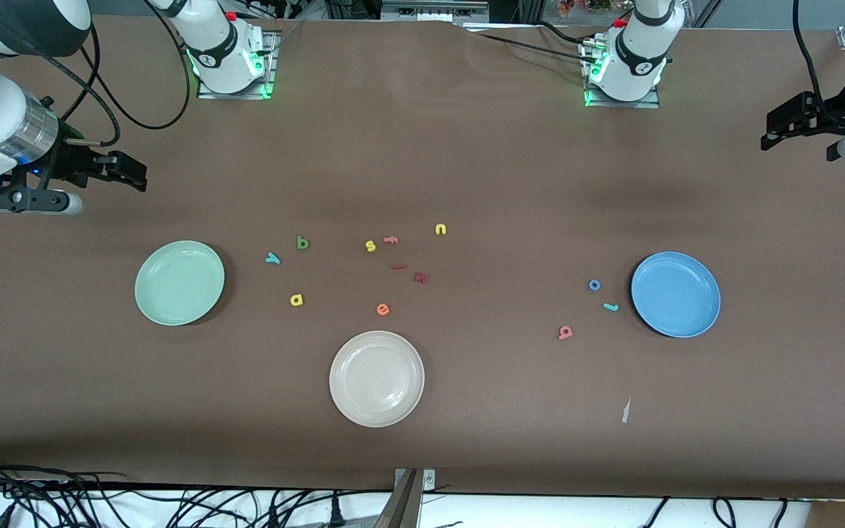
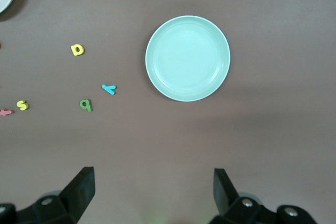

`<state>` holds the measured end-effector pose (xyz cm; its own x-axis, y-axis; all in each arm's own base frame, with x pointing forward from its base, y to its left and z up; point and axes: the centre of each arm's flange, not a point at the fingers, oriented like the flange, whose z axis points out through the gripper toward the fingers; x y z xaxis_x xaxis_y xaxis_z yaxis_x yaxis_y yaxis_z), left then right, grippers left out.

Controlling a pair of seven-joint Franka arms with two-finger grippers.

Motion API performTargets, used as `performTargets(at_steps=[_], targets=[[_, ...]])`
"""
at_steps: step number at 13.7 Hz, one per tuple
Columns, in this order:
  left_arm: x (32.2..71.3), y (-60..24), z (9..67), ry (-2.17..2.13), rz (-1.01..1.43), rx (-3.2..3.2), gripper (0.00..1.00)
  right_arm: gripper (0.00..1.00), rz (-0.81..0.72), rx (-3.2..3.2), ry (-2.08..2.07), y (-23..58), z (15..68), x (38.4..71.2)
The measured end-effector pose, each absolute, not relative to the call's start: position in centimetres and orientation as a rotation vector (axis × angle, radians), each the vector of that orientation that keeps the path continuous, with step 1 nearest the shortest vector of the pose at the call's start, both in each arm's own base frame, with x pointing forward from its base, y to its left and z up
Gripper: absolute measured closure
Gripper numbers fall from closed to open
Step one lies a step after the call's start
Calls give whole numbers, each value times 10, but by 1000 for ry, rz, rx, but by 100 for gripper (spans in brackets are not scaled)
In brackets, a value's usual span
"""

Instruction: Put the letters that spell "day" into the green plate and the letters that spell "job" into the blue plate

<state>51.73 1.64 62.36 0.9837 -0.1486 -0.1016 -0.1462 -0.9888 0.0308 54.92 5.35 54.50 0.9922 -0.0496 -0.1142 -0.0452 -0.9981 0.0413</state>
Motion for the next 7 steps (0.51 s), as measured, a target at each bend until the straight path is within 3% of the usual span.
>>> performTargets(at_steps=[7], targets=[[517, 16, 623, -231, -164, 3105, 0, 0, -184, 3096, -85, 53, 545, 549]])
